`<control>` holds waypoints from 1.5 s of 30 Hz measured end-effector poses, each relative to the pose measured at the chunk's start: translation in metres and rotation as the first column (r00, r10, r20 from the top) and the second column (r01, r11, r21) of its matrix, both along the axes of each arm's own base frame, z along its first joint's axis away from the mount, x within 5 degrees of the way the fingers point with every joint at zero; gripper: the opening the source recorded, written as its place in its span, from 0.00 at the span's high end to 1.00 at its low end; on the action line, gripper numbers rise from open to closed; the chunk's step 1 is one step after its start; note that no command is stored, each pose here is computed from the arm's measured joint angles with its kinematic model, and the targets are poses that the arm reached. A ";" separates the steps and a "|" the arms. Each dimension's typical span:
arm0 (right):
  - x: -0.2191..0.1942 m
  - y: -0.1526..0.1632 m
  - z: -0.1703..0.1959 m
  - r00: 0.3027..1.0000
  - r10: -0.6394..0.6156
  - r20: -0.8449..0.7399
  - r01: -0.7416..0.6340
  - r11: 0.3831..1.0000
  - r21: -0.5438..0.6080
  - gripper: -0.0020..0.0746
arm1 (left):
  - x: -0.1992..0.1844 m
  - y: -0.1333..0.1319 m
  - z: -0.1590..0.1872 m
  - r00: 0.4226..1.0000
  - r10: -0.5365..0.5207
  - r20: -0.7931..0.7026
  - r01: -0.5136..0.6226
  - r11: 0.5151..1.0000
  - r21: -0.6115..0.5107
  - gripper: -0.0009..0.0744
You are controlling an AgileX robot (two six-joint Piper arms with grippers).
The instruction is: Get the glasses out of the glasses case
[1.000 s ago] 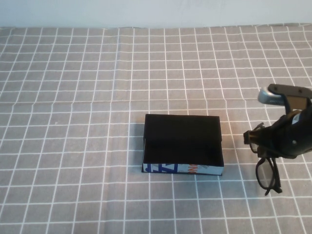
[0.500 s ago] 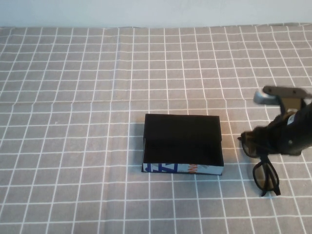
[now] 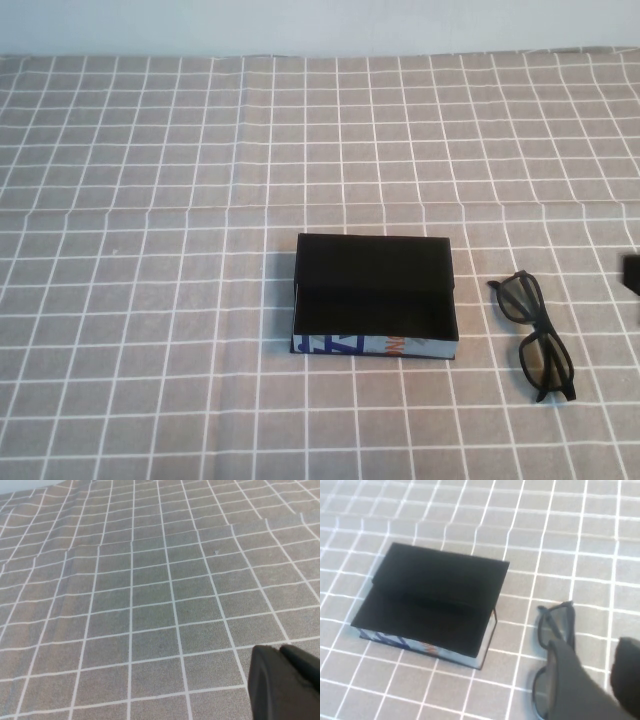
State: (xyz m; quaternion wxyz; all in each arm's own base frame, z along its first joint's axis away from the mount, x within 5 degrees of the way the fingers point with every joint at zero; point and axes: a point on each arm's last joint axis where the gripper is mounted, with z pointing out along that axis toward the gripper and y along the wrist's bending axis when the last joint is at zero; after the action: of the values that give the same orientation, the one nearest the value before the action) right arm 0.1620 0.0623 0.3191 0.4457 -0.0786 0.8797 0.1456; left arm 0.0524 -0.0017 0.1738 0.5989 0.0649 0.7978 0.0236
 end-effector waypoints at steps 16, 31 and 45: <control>-0.086 -0.038 -0.067 0.899 -0.031 0.436 0.032 0.999 0.005 0.99 | 0.000 0.000 0.000 1.000 0.000 0.000 0.000 1.000 0.000 0.99; -0.098 -0.061 -0.126 0.824 -0.318 0.469 0.325 0.943 0.067 0.99 | 0.000 0.000 0.000 1.000 0.000 0.000 0.000 1.000 0.000 0.99; -0.107 -0.061 -0.142 0.862 -0.357 0.359 0.364 0.930 0.052 0.99 | 0.000 0.000 0.000 1.000 0.000 0.000 0.000 1.000 0.000 0.99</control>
State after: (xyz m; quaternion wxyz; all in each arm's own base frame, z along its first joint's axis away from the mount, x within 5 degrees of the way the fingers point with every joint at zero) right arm 0.0550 0.0012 0.1772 0.6188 0.0577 0.7826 0.0350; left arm 0.0524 -0.0017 0.1738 0.5989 0.0649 0.7978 0.0236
